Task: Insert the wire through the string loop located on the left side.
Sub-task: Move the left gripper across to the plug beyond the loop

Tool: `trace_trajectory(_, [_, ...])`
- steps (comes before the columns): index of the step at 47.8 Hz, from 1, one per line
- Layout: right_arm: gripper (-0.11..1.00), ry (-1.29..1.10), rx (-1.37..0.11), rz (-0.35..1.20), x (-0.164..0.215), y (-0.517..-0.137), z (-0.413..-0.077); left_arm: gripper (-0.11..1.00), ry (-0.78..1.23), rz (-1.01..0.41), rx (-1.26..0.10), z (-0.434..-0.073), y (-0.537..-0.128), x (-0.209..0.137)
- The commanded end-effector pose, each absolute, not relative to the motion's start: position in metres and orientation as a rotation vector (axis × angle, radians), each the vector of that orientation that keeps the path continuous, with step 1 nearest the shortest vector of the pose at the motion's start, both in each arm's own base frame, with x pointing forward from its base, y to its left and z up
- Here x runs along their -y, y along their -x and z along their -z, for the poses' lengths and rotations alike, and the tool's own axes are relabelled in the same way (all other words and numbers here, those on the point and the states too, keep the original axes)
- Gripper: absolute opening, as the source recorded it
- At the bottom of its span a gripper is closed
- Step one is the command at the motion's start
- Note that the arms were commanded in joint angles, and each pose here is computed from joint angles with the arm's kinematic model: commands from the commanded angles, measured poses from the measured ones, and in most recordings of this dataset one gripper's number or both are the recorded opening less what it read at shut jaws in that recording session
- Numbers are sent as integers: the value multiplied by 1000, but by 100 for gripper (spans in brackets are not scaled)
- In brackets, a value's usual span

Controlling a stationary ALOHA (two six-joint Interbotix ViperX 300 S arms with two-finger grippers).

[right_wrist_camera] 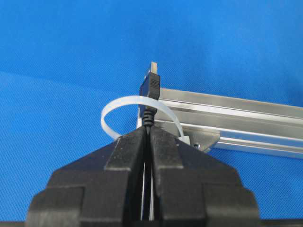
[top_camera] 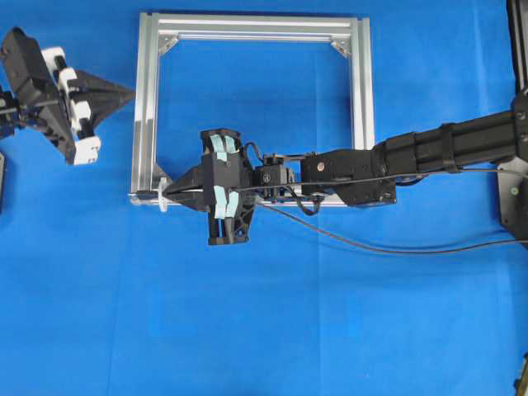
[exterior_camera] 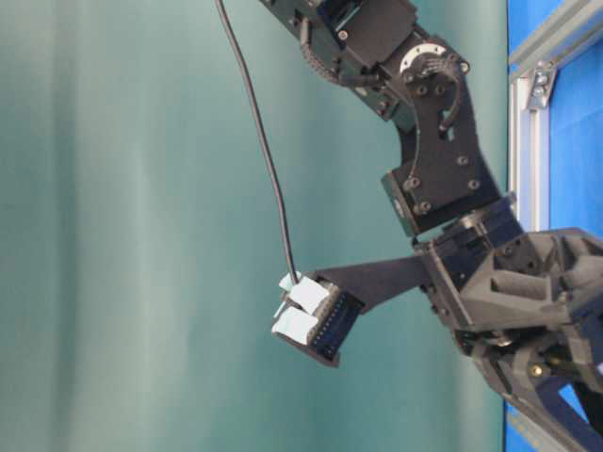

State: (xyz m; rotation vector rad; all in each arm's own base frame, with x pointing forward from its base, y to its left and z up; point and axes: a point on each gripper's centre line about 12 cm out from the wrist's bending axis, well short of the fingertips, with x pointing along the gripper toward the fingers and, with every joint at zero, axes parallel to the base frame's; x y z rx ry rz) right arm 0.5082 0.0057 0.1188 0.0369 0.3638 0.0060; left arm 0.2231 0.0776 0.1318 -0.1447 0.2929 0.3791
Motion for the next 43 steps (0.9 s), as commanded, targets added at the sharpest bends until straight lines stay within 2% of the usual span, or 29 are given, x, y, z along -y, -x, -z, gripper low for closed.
trace_trajectory(1, [0, -39, -313, -7, -6, -514, -139, 0, 133, -306, -269, -138, -229, -61])
trace_trajectory(20, [0, -39, -310, -7, -6, -514, -140, 0, 99, -43, -253, -145, -237, 0])
trace_trajectory(43, [0, -39, -310, -5, -5, -514, -140, 0, 81, -14, -262, -144, -237, 6])
